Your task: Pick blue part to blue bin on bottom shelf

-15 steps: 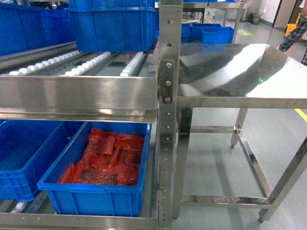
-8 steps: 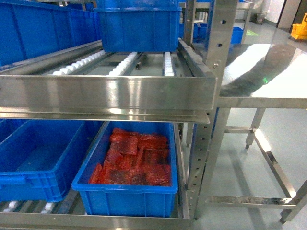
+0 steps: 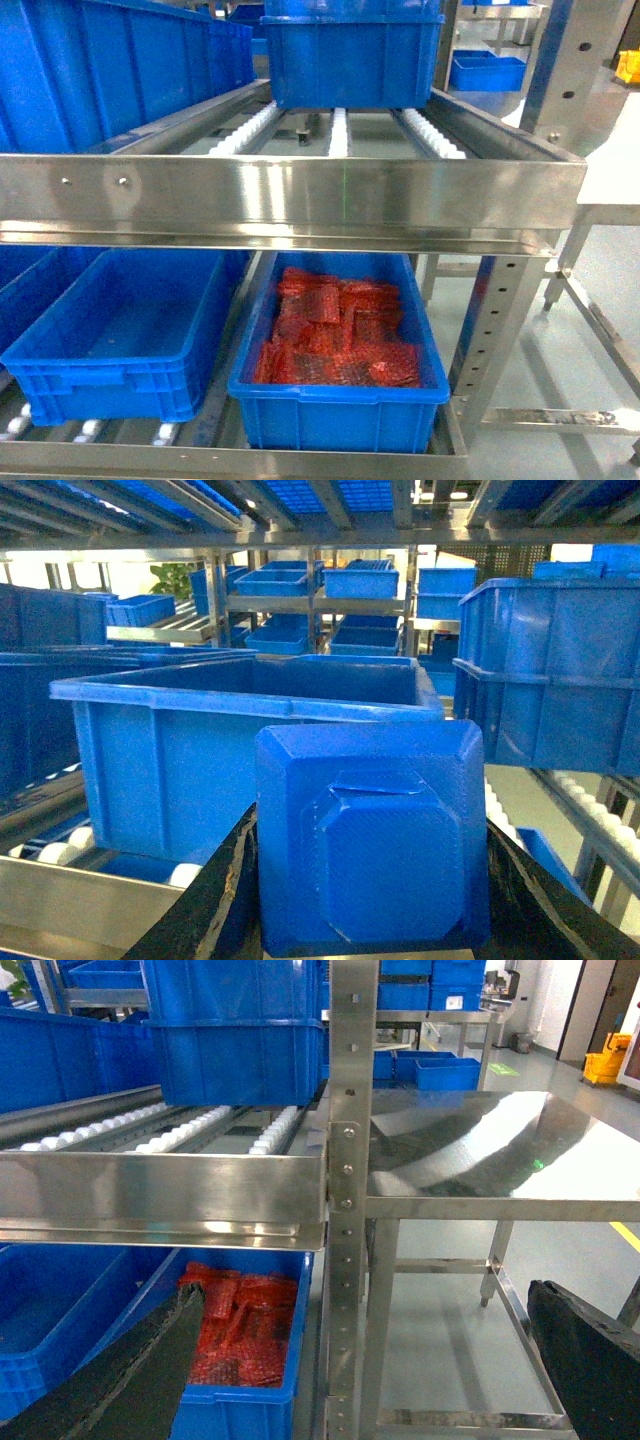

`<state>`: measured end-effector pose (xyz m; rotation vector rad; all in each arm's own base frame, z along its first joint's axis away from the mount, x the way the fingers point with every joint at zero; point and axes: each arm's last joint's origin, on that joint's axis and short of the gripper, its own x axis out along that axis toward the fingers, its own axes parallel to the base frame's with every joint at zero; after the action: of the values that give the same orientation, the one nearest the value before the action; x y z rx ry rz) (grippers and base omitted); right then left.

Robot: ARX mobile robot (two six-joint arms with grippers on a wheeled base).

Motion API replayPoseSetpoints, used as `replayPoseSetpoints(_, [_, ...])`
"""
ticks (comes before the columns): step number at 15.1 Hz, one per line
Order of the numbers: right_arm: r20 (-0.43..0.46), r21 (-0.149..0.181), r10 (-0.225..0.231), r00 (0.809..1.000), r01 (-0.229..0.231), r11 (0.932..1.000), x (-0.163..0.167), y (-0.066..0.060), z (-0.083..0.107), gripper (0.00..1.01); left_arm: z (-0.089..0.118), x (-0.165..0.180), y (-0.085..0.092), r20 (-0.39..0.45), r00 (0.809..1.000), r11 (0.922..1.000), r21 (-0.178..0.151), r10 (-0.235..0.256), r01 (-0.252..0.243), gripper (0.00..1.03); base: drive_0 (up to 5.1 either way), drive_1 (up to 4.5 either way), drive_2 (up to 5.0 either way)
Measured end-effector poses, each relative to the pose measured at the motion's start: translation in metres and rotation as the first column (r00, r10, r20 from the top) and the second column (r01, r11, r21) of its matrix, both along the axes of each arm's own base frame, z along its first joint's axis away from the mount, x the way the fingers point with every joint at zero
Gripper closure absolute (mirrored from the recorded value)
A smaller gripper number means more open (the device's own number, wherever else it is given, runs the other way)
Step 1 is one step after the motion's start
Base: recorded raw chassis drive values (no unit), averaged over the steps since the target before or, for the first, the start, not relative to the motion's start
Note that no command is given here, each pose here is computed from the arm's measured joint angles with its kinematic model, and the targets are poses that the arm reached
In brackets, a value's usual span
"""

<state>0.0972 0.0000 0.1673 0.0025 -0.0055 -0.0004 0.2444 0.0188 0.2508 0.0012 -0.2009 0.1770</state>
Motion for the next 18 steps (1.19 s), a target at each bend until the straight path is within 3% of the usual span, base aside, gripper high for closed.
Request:
replayPoseSetpoints(8, [0.003, 0.000, 0.000, 1.000, 0.000, 1.0000, 0.0000, 0.0000, 0.0003, 0.03, -0.0002, 0.0001, -0.0002, -0.002, 1.000, 1.0000, 0.000, -0.001, 0.001, 0.58, -4.8, 2.30, 2.3])
replayPoseSetpoints(11, [0.000, 0.000, 0.004, 1.000, -0.004, 1.0000, 0.0000, 0.0001, 0.0000, 0.03, -0.0005, -0.0002, 0.0030, -0.006, 1.000, 0.9998, -0.003, 0.022, -0.022, 0.58, 0.0, 0.00, 0.0])
replayPoseSetpoints(18, [-0.002, 0.000, 0.003, 1.000, -0.003, 1.0000, 0.0000, 0.0001, -0.0001, 0.03, -0.0002, 0.0000, 0.0005, -0.002, 1.000, 1.0000, 0.000, 0.003, -0.003, 0.58, 0.0, 0.00, 0.0])
